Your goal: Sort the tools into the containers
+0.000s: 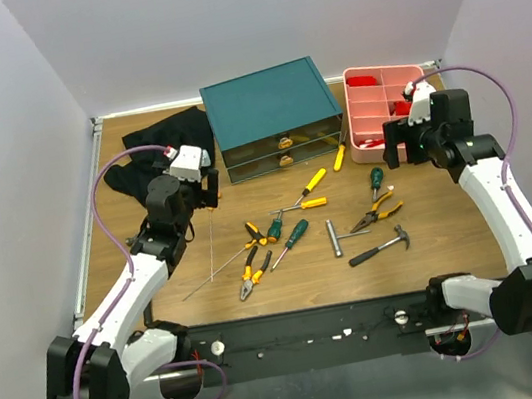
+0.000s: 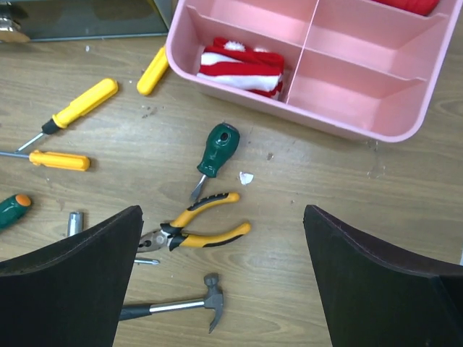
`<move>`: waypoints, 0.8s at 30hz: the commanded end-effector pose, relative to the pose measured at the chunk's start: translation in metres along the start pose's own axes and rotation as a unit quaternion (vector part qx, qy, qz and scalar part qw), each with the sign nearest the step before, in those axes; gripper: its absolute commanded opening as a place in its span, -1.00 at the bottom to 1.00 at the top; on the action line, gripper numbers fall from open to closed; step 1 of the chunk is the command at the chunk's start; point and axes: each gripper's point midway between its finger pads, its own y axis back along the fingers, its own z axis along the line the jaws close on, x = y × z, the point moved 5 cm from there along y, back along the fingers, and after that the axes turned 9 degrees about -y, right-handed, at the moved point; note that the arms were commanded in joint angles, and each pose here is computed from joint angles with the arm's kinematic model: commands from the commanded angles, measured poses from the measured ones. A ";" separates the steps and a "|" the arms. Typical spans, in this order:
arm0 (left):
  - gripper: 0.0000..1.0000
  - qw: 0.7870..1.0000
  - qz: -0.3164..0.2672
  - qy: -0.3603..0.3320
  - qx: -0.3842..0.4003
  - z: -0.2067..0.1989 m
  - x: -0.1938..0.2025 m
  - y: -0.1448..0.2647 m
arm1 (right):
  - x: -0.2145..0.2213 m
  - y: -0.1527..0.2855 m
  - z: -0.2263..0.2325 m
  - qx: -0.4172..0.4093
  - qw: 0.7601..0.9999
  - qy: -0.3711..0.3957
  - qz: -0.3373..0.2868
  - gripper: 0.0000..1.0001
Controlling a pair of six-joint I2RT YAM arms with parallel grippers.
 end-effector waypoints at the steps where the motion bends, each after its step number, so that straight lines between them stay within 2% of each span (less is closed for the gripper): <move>1: 0.98 0.996 0.052 0.059 -0.040 0.006 0.011 0.002 | 0.000 0.004 0.006 -0.022 1.000 0.006 -0.019 1.00; 4: 0.98 0.990 0.046 0.104 -0.080 0.024 0.004 -0.004 | 0.000 0.015 0.032 -0.140 0.988 0.059 -0.015 1.00; 5: 0.98 0.989 0.052 0.110 -0.089 0.031 0.004 -0.005 | 0.000 0.019 0.050 -0.217 0.973 0.080 -0.023 0.94; 6: 0.98 0.989 0.056 0.107 -0.086 0.034 0.001 -0.006 | -0.001 0.022 0.058 -0.247 0.965 0.084 -0.031 0.84; 7: 0.98 0.991 0.051 0.105 -0.069 0.036 -0.011 -0.011 | -0.007 0.019 0.065 -0.262 0.960 0.086 -0.051 0.82; 8: 0.98 0.989 0.076 0.106 -0.066 0.037 -0.008 -0.009 | -0.005 0.015 0.076 -0.272 0.958 0.075 -0.042 0.82; 10: 0.98 0.987 0.087 0.115 -0.069 0.044 -0.022 -0.011 | -0.006 0.008 0.091 -0.282 0.955 0.083 -0.030 0.79; 12: 0.98 0.983 0.115 0.126 -0.067 0.046 -0.018 -0.007 | -0.002 -0.003 0.109 -0.288 0.953 0.090 -0.017 0.78; 13: 0.98 0.984 0.108 0.130 -0.063 0.048 -0.023 -0.003 | -0.007 -0.007 0.117 -0.292 0.951 0.099 -0.033 0.78; 18: 0.98 0.985 0.087 0.144 -0.028 0.049 -0.024 0.013 | -0.006 -0.035 0.151 -0.267 0.957 0.115 -0.018 0.75; 21: 0.98 0.982 0.080 0.168 0.004 0.044 -0.016 0.023 | -0.005 -0.053 0.167 -0.268 0.957 0.113 -0.004 0.71; 24: 0.98 0.975 0.081 0.208 0.014 0.044 -0.005 0.033 | -0.019 -0.063 0.182 -0.235 0.965 0.112 -0.027 0.73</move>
